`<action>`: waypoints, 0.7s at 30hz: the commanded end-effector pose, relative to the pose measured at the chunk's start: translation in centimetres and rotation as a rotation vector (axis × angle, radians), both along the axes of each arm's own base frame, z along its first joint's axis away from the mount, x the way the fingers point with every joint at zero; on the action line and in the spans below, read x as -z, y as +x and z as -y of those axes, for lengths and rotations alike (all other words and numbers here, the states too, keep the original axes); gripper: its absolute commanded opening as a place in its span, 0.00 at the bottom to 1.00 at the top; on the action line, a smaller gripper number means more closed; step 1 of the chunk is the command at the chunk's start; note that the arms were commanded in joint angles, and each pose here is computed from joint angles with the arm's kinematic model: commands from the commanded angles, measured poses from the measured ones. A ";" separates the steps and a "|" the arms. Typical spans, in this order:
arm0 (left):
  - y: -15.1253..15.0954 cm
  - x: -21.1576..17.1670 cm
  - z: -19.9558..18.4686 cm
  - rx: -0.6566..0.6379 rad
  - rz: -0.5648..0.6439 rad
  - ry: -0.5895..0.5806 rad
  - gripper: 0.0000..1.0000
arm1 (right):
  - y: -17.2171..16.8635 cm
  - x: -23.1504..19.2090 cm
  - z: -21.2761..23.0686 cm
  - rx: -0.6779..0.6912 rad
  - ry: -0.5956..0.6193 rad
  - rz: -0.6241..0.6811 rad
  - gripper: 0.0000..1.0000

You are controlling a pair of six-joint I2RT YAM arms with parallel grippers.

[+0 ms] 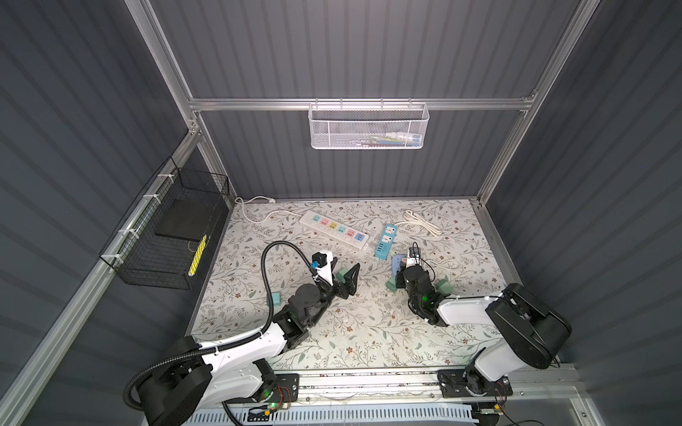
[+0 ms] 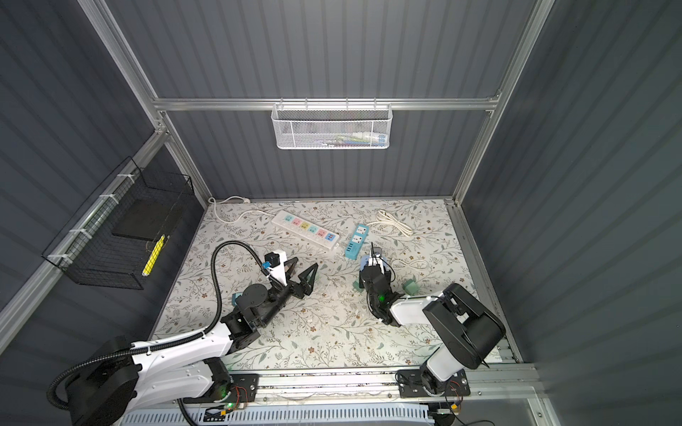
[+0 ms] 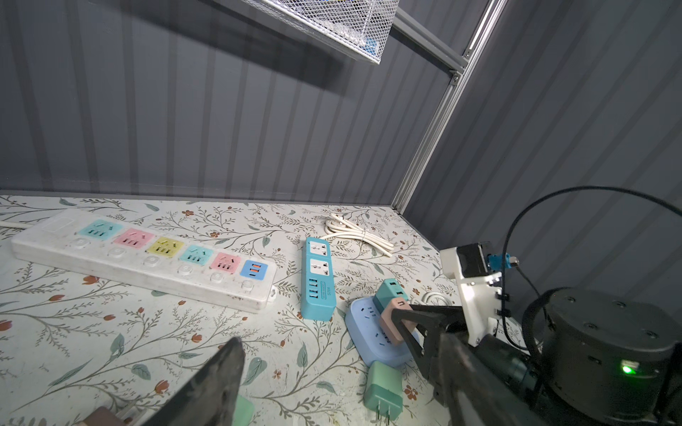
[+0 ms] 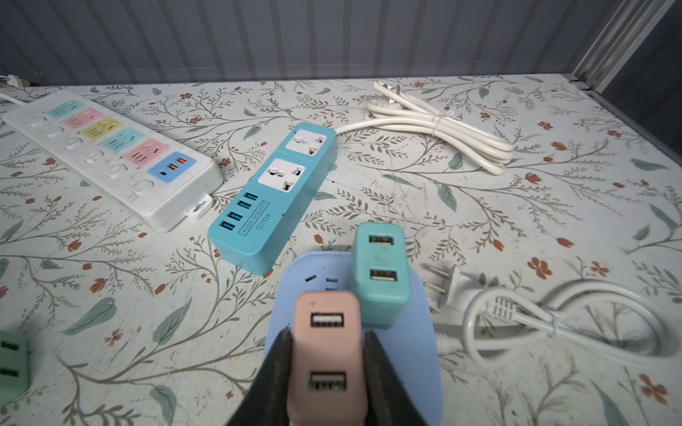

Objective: Insert the plug
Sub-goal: 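Press the pink adapter down into the cube's socket with the right gripper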

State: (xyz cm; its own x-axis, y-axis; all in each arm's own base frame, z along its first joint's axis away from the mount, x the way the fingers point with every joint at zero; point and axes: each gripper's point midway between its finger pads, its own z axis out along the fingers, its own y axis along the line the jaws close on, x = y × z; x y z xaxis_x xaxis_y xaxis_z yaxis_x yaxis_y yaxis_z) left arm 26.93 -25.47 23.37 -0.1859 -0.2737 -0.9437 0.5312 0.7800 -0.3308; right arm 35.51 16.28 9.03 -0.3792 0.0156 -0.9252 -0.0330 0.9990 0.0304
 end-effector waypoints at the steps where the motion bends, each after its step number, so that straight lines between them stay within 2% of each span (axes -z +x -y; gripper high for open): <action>1: 0.1 0.3 -0.2 -0.005 0.002 -0.007 0.83 | -0.8 2.2 0.1 -0.004 -0.024 -0.069 0.10; 5: 0.1 0.3 -0.2 -0.004 0.003 -0.006 0.83 | -0.7 3.4 -0.1 -0.013 -0.060 -0.112 0.10; 17: -0.3 0.3 -0.6 -0.002 0.010 -0.023 0.83 | -3.2 8.3 0.4 0.009 -0.085 -0.256 0.08; 21: -0.5 0.2 -0.9 -0.002 0.014 -0.030 0.83 | -3.4 9.0 0.3 0.016 -0.085 -0.265 0.08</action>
State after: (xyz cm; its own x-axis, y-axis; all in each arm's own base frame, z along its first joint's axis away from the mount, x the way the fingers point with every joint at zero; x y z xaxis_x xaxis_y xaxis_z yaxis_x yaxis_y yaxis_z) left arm 26.64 -25.11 22.05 -0.1996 -0.2577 -0.9454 0.5264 0.7855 -0.3253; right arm 35.92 16.92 7.44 -0.3845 0.0797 -0.9197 0.0343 0.9968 0.0721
